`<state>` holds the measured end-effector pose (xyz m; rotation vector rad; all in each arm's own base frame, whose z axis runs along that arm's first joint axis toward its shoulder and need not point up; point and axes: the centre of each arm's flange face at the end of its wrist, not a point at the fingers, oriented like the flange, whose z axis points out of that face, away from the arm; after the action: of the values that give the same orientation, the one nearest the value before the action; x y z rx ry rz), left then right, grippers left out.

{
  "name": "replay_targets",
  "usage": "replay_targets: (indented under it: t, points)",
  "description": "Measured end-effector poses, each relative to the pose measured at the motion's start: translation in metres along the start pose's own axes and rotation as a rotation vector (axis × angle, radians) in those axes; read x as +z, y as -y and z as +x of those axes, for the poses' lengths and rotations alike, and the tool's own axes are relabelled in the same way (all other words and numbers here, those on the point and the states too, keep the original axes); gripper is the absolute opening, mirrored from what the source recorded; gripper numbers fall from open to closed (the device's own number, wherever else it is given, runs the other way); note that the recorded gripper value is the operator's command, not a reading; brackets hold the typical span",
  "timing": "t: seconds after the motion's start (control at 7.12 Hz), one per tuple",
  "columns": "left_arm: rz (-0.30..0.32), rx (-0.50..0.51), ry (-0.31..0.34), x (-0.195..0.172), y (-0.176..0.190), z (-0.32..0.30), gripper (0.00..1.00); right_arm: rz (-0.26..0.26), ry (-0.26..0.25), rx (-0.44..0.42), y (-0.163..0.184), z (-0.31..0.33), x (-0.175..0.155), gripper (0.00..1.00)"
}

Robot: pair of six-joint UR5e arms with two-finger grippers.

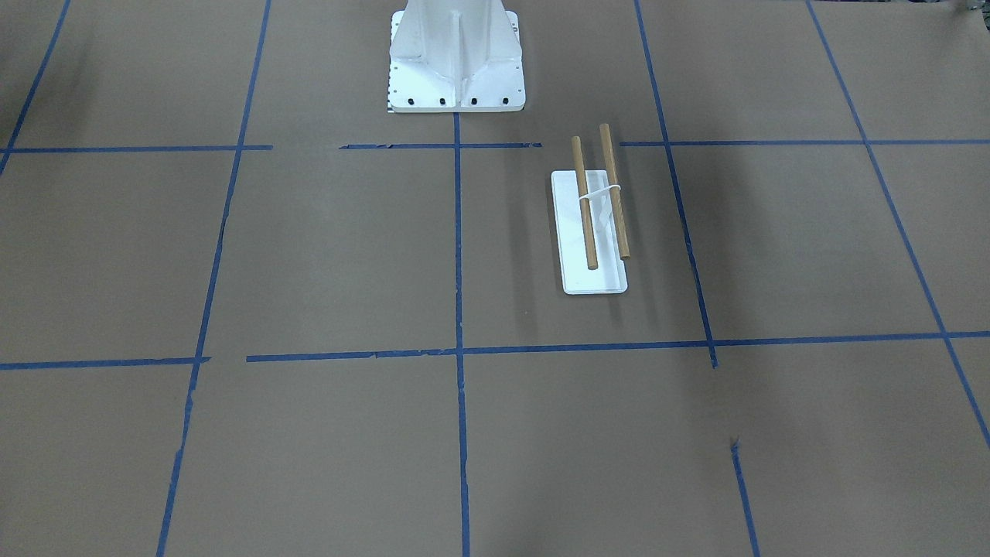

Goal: Hang towel on rack

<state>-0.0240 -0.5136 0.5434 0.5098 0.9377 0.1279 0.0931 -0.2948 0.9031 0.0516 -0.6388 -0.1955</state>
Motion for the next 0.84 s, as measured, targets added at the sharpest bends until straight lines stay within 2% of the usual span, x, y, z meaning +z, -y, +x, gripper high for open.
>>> replay_targets:
  t: [0.14, 0.28, 0.42, 0.56, 0.84]
  points:
    - [0.003, -0.008, -0.004, -0.001, 0.001, 0.003, 1.00, 0.052, 0.034, 0.003, 0.010, -0.006, -0.018, 0.00]
    - [0.011, -0.013, -0.008, -0.004, 0.005, 0.008, 1.00, 0.116, 0.097, 0.014, 0.032, -0.020, -0.051, 0.00]
    - [0.021, -0.016, -0.013, -0.006, 0.013, 0.014, 0.99, 0.158, 0.157, 0.043, 0.064, -0.042, -0.093, 0.00]
    - [0.032, -0.042, -0.025, -0.005, 0.030, 0.026, 0.98, 0.188, 0.205, 0.074, 0.097, -0.072, -0.137, 0.00]
    - [0.028, -0.127, -0.096, 0.020, 0.088, 0.093, 0.98, 0.218, 0.348, 0.151, 0.159, -0.166, -0.220, 0.00]
